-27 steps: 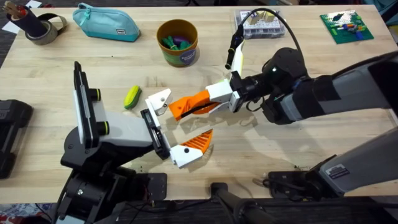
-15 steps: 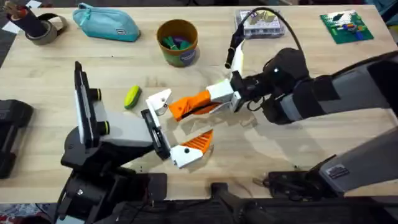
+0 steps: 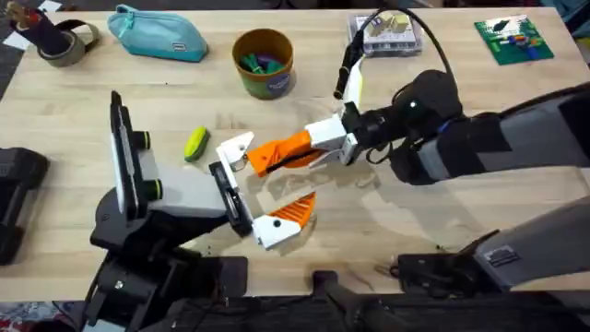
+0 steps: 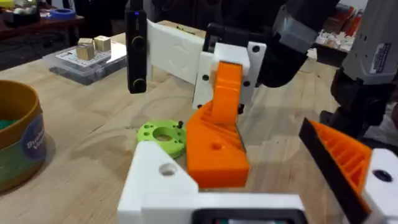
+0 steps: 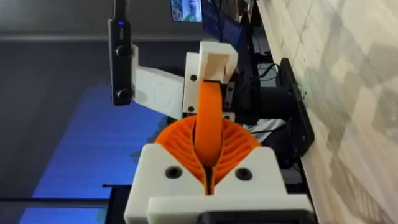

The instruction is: Pick up the gripper from the table and insert it into the empty holder that is missing its gripper. Then pick up a screw, insert it into the mounting hole, and use the screwdriver to tighten it. Finally, clean up the table by picking up the vegetable and placing it into the bucket.

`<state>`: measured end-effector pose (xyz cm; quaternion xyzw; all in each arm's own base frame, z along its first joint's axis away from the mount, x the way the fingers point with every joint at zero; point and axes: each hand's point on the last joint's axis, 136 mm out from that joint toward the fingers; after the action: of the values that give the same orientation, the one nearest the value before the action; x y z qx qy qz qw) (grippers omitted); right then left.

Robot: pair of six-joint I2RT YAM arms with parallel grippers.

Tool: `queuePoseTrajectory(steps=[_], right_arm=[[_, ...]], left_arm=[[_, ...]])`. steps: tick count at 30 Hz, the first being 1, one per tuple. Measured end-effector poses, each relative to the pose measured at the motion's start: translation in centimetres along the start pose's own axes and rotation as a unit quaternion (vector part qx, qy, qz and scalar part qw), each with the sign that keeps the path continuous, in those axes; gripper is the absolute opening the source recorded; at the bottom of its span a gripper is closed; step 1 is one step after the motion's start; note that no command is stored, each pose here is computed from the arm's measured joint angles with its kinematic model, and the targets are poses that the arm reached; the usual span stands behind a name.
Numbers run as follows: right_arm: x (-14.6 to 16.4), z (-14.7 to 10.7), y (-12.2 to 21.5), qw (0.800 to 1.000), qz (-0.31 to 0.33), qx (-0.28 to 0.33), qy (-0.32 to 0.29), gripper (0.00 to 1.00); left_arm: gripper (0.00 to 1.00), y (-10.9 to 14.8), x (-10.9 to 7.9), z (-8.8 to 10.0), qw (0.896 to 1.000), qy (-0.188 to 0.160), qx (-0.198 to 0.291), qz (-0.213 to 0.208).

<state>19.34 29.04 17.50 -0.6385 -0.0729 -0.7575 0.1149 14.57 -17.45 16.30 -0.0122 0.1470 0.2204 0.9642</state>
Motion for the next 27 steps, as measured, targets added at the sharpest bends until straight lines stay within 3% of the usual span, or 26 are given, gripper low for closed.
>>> queuePoseTrajectory(steps=[10, 11, 21, 27], right_arm=[[-0.12, 0.43, -0.01, 1.000, -0.001, -0.013, -0.005, 0.022], [-0.85, 0.41, -0.01, 0.999, -0.009, -0.013, -0.038, 0.022], [-0.17, 0.44, -0.01, 1.000, -0.002, -0.013, 0.000, 0.023], [-0.36, 0.44, -0.01, 1.000, -0.004, -0.013, -0.008, 0.023]], left_arm=[[0.990, 0.00, 0.00, 0.01, 1.000, 0.000, 0.000, 0.000], [0.990, 0.00, 0.01, 0.01, 1.000, 0.000, 0.000, 0.000], [0.990, 0.00, 0.01, 0.02, 1.000, -0.001, 0.000, 0.000], [0.990, 0.00, 0.00, 0.01, 1.000, -0.001, 0.000, 0.000]])
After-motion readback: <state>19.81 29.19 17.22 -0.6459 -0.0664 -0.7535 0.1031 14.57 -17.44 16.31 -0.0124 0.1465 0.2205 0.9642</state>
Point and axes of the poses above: each hand's point on the last joint's axis, 136 mm out from that joint toward the fingers, its own y axis back along the fingers, its own x axis along the line the jaws close on, z = x × y, and after that the axes turned 9 degrees about y, right-handed
